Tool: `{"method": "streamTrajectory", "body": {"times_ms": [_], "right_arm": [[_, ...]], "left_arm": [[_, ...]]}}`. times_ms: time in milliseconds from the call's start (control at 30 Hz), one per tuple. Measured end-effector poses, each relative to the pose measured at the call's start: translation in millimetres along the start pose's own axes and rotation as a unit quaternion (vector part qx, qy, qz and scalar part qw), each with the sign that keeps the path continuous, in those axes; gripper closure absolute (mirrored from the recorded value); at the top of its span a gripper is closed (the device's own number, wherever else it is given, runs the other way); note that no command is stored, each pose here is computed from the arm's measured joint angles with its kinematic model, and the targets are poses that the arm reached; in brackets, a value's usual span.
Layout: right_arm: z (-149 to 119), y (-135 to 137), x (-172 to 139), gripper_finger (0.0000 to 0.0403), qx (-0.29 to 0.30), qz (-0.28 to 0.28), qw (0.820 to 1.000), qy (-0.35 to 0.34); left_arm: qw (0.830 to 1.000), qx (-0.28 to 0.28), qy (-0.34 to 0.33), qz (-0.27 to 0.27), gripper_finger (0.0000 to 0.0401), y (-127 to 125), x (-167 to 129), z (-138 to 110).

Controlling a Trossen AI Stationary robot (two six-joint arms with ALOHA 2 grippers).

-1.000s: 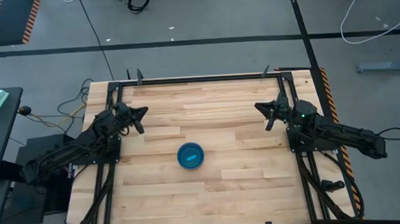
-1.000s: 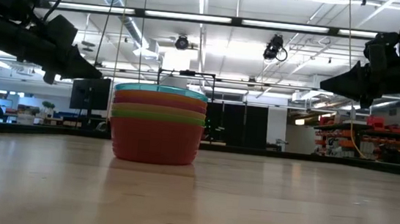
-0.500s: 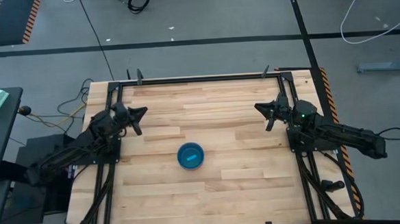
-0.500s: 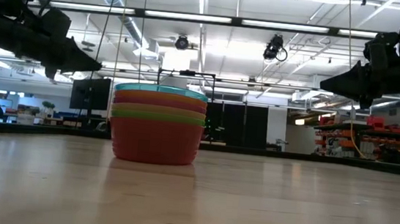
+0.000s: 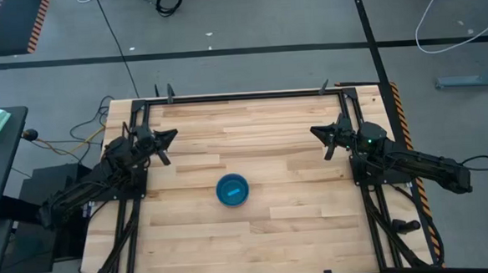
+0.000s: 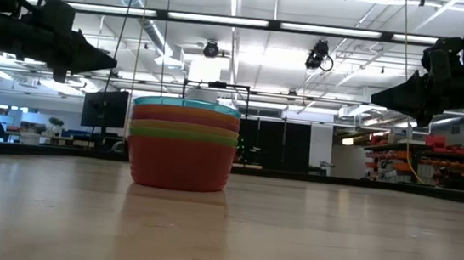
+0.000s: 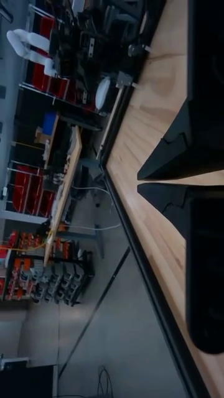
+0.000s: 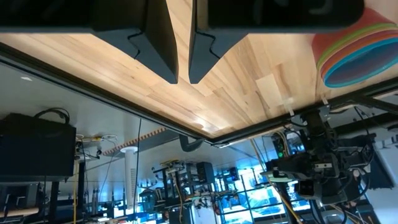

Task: Nest bowls inside each other
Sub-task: Return to Home Position

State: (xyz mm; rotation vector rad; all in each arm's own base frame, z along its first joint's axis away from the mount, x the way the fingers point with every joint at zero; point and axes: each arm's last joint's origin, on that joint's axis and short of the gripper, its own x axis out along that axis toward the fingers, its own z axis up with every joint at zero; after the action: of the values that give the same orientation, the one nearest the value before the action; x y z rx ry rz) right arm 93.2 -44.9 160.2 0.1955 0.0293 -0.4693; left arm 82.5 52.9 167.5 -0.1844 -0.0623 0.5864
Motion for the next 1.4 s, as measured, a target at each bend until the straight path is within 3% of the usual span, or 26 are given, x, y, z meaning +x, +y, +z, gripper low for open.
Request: {"method": "streamTrajectory", "body": {"times_ms": [1033,1400], "right_arm": [[4.0,0.7,-0.1,0.0355,0.015,0.004,1.000,-0.021],[4.9,0.7,-0.1,0.0355,0.017,0.001,1.000,-0.025]], "left_arm": [[1.000,-0.005,-0.001,-0.001,0.0365,0.1,0.4,-0.8],[1.000,-0.001,-0.017,-0.004,0.0378,-0.5,0.4,2.0]]}}
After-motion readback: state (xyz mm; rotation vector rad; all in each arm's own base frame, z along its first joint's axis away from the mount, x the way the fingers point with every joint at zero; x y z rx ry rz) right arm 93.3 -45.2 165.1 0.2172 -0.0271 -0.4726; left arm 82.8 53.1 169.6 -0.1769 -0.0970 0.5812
